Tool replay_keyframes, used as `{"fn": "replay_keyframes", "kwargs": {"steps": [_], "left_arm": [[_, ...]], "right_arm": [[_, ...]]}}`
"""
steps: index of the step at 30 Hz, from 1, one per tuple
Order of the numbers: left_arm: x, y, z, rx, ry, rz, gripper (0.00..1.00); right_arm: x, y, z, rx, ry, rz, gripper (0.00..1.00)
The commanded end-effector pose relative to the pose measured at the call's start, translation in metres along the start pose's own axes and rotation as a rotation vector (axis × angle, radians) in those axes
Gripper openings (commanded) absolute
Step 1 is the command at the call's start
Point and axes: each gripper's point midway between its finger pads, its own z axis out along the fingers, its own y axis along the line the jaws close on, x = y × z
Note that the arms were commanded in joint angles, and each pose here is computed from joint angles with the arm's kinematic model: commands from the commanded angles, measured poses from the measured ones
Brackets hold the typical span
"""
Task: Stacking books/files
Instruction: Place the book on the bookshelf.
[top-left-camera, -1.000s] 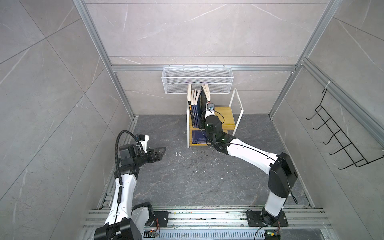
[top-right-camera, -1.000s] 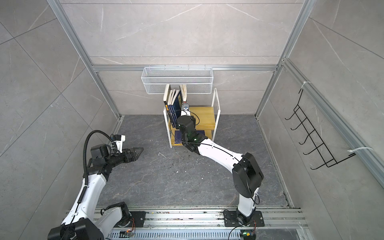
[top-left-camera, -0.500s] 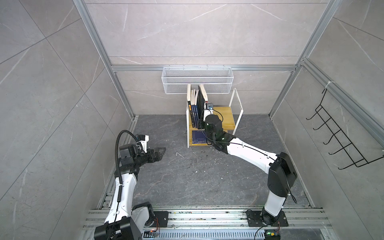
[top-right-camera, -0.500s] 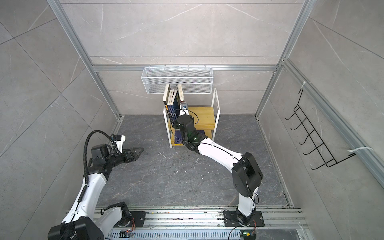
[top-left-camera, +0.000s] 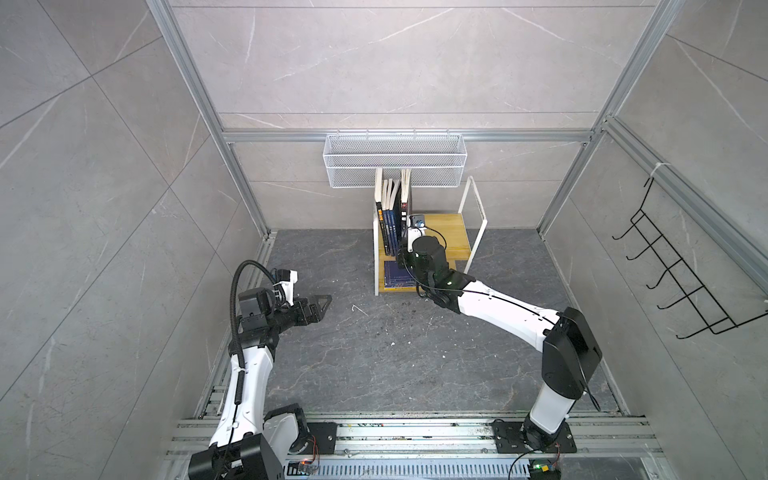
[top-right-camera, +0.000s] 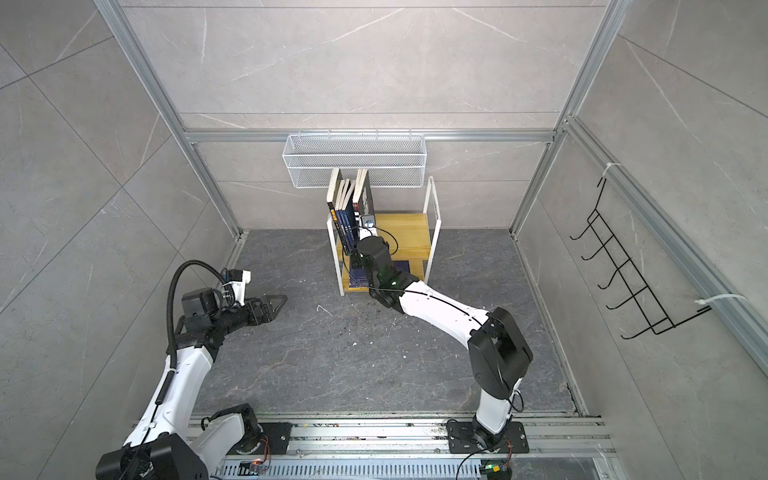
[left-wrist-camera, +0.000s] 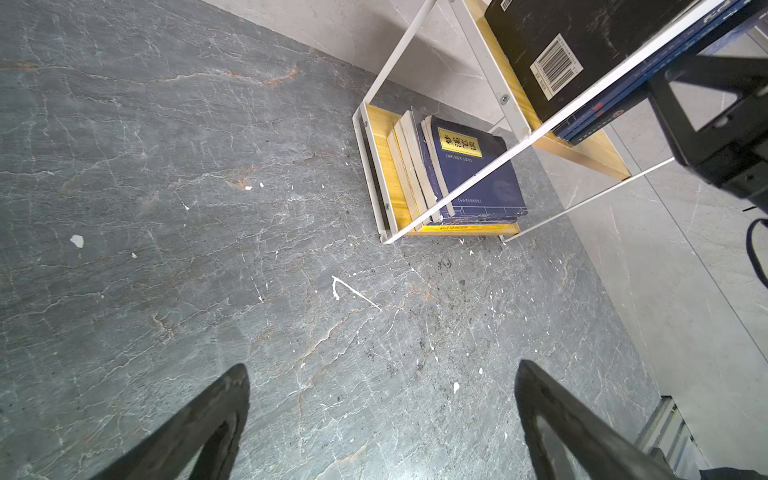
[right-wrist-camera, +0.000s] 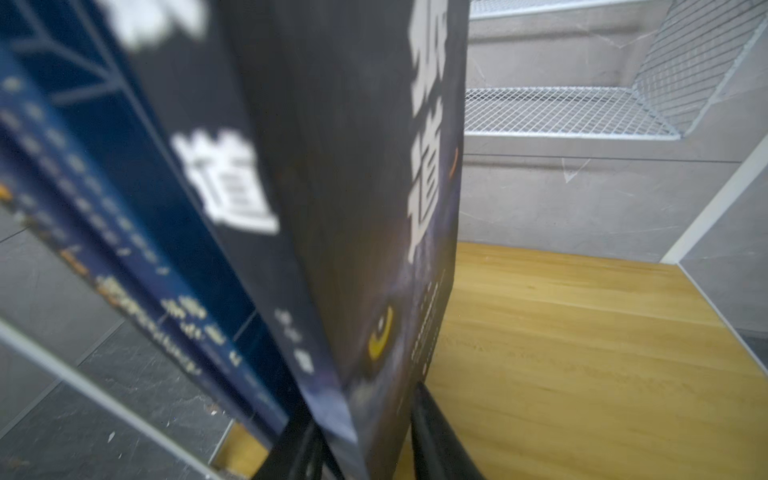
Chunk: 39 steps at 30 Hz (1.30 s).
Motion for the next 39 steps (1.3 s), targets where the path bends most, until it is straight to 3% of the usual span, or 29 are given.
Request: {"fn": "replay_keyframes", "kwargs": {"steps": [1,10,16,22,28,39], "left_arm": [[-0.005,-0.005,-0.003,0.02,-0.027,0.053,1.0],[-0.006,-0.001,-0.005,0.009,-0.028,0.031,1.0],[-0.007,0.001,-0.005,0.005,-0.039,0.03,1.0],[-0.009,0.001,-0.006,0.004,-0.047,0.024,1.0],[-0.01,0.0,-0.008,-0.002,-0.047,0.026,1.0],[-0.008,0.001,-0.01,-0.006,-0.056,0.024,1.0]], "right_arm": [[-0.006,0.006,-0.017,-0.043,-0.006,0.004,0.4],[0.0,-0.006,-0.04,-0.026,0.033,-0.05,0.43],[-0.011,-0.039,-0.055,0.094,0.027,-0.139,0.34],[-0.051,-0.063,-0.017,0.123,0.004,-0.122,0.22],[-0.081,-0.054,0.038,0.076,-0.016,-0.107,0.19],[-0.072,-0.017,0.075,-0.074,-0.021,-0.077,0.23]]}}
